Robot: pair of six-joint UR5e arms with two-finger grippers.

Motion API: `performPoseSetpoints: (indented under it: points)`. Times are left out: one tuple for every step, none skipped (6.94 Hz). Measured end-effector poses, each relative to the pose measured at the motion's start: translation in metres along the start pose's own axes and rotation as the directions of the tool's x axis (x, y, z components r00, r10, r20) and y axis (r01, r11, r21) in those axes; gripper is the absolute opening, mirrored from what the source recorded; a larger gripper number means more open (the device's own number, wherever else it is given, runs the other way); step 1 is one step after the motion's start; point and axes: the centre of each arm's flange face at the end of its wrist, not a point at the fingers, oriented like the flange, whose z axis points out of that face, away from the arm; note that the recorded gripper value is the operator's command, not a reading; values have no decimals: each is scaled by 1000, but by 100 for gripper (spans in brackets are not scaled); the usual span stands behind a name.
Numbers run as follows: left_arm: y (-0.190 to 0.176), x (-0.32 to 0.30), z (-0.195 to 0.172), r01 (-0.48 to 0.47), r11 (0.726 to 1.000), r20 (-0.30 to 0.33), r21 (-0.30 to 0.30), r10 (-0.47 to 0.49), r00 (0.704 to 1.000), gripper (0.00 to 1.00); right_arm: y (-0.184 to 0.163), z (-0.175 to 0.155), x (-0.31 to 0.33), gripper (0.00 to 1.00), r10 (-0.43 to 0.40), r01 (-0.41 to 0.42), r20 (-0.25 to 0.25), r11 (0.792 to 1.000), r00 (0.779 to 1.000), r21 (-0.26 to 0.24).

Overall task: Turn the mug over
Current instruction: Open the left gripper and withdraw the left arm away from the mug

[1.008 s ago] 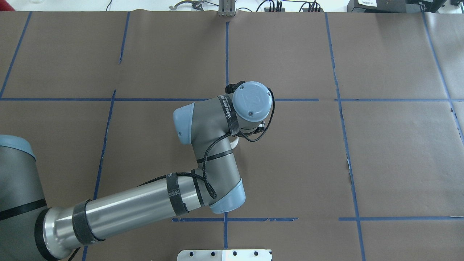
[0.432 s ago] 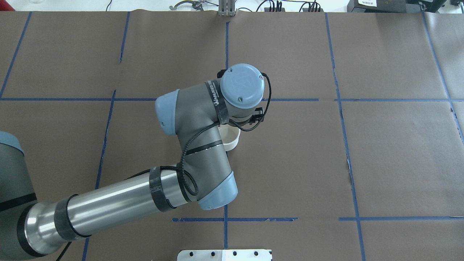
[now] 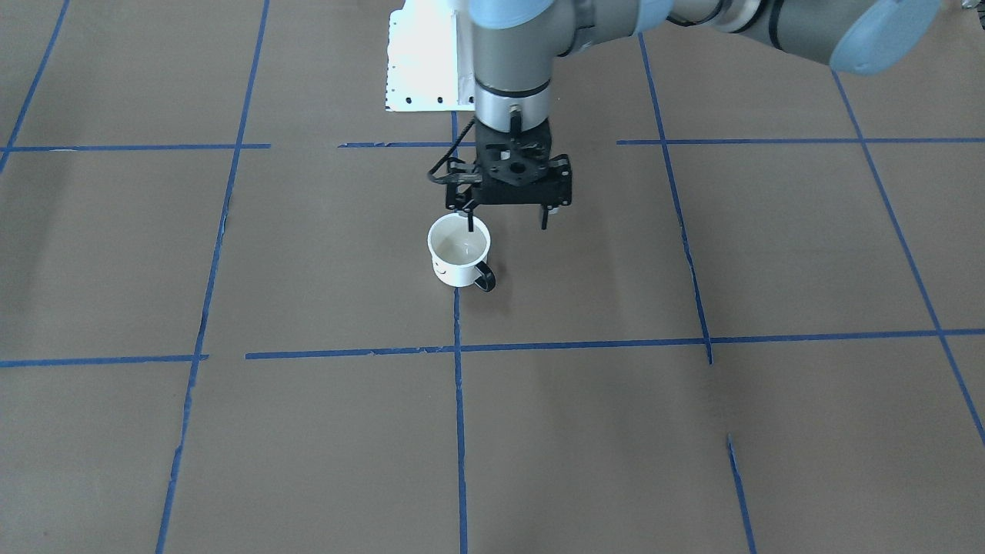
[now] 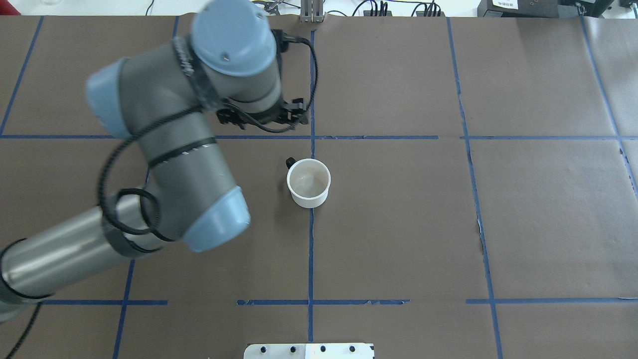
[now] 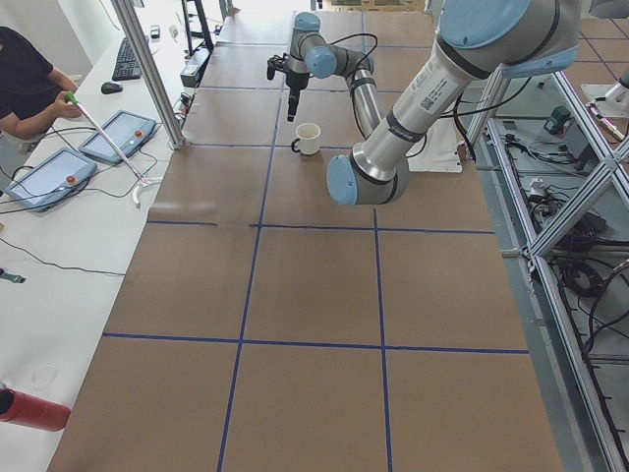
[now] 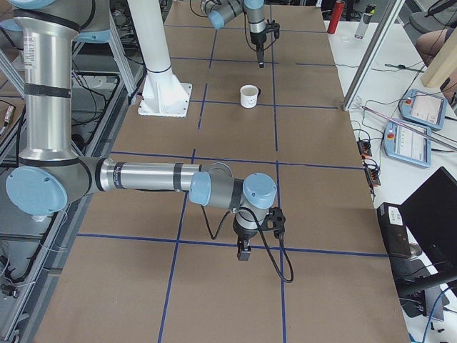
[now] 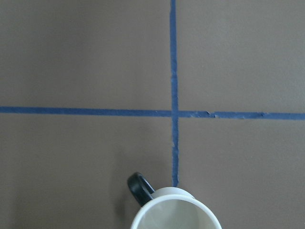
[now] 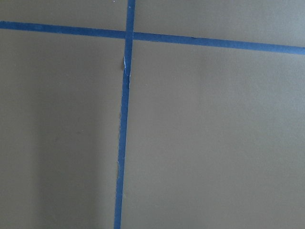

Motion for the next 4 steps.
performPoseSetpoints:
  points:
    - [-24,-70,-25,-36,999,9,30,36,999,100,0,0,0,100,0,0,0,1000,1000,0]
    - [-43,-142,-44,-88,995,28,39,87,996,100,0,0,0,100,0,0,0,1000,1000,0]
    - [-54,-215,-58,-143,989,48,29,141,989,100,0,0,0,100,0,0,0,1000,1000,0]
    - [-60,-294,-70,-206,979,60,8,205,977,100,0,0,0,100,0,0,0,1000,1000,0]
